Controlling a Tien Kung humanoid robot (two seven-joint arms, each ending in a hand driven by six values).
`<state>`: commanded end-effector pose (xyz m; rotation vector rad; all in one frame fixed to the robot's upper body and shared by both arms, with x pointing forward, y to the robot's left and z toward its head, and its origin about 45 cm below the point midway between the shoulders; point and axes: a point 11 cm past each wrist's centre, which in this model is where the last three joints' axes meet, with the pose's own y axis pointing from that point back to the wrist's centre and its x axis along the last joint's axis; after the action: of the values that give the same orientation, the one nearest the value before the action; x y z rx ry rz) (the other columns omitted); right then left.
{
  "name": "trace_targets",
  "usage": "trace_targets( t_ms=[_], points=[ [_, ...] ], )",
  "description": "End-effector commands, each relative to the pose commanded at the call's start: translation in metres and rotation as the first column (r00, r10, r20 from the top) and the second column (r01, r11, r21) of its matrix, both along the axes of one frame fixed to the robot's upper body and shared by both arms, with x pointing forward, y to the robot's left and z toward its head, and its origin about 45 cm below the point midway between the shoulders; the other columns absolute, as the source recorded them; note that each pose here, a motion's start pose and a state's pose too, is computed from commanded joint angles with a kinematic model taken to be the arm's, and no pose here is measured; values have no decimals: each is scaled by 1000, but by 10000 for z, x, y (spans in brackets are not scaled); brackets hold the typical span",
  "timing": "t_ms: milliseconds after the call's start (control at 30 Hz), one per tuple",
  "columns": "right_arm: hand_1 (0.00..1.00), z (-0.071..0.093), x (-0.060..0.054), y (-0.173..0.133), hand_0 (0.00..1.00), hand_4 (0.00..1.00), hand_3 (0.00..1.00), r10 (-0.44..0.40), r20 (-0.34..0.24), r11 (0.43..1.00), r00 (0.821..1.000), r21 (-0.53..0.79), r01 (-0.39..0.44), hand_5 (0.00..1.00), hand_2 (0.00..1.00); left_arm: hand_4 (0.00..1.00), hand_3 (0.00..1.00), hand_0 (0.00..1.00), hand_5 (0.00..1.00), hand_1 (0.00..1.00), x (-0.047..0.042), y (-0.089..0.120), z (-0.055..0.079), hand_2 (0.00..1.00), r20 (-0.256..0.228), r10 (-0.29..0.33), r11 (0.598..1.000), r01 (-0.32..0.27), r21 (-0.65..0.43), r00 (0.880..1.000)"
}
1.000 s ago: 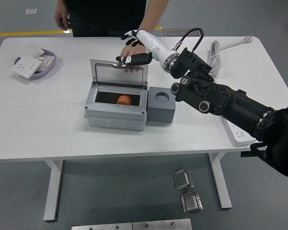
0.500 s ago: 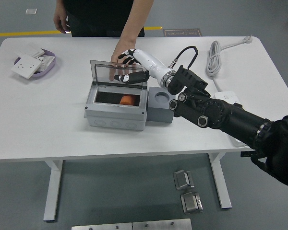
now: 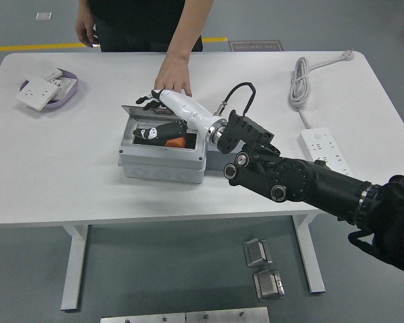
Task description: Pick up the cylinder from the cube,place it in the box,flap close box
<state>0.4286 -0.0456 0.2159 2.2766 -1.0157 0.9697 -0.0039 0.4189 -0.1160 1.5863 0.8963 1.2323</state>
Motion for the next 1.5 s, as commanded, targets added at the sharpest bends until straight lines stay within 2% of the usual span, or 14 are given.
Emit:
trace_targets(
  t_ms=[167, 533, 733, 867, 1200, 1367, 1500],
  points=[
    [733, -12, -69, 55, 809, 847, 786, 22, -1, 1000, 1000, 5, -22, 427, 712, 463, 559, 586, 48, 596, -16, -5, -2, 524, -2, 1, 1000, -1, 0, 1000],
    [732, 59, -39, 57, 807, 847, 782, 14, 7, 1000, 1000, 21, -14, 423, 715, 461, 559, 586, 44, 594, -48, -21, -8, 525, -8, 2, 1000, -2, -3, 1000],
    [730, 158, -33, 88, 806, 845, 782, 14, 23, 999, 1000, 40, -15, 421, 715, 461, 559, 586, 44, 595, -59, -27, -11, 525, -8, 3, 1000, -3, -3, 1000],
    [730, 264, -89, 128, 809, 844, 782, 16, 41, 997, 999, 76, -19, 419, 715, 461, 559, 586, 44, 595, -84, -45, -17, 526, -12, 8, 1000, -9, -5, 1000],
    [729, 429, -153, -386, 810, 842, 782, -92, 108, 988, 990, 137, 77, 416, 716, 461, 559, 586, 44, 595, -236, -141, -47, 526, -33, 33, 999, -33, -16, 999],
    [729, 582, -162, -733, 809, 843, 783, -172, 173, 975, 970, 172, 143, 415, 717, 460, 559, 586, 44, 595, -286, -178, -58, 526, -37, 42, 999, -43, -21, 998],
    [729, 653, -165, -1040, 810, 843, 784, -248, 194, 953, 949, 224, 203, 418, 716, 460, 559, 586, 45, 596, -307, -201, -64, 526, -36, 53, 998, -54, -24, 998]
  ],
)
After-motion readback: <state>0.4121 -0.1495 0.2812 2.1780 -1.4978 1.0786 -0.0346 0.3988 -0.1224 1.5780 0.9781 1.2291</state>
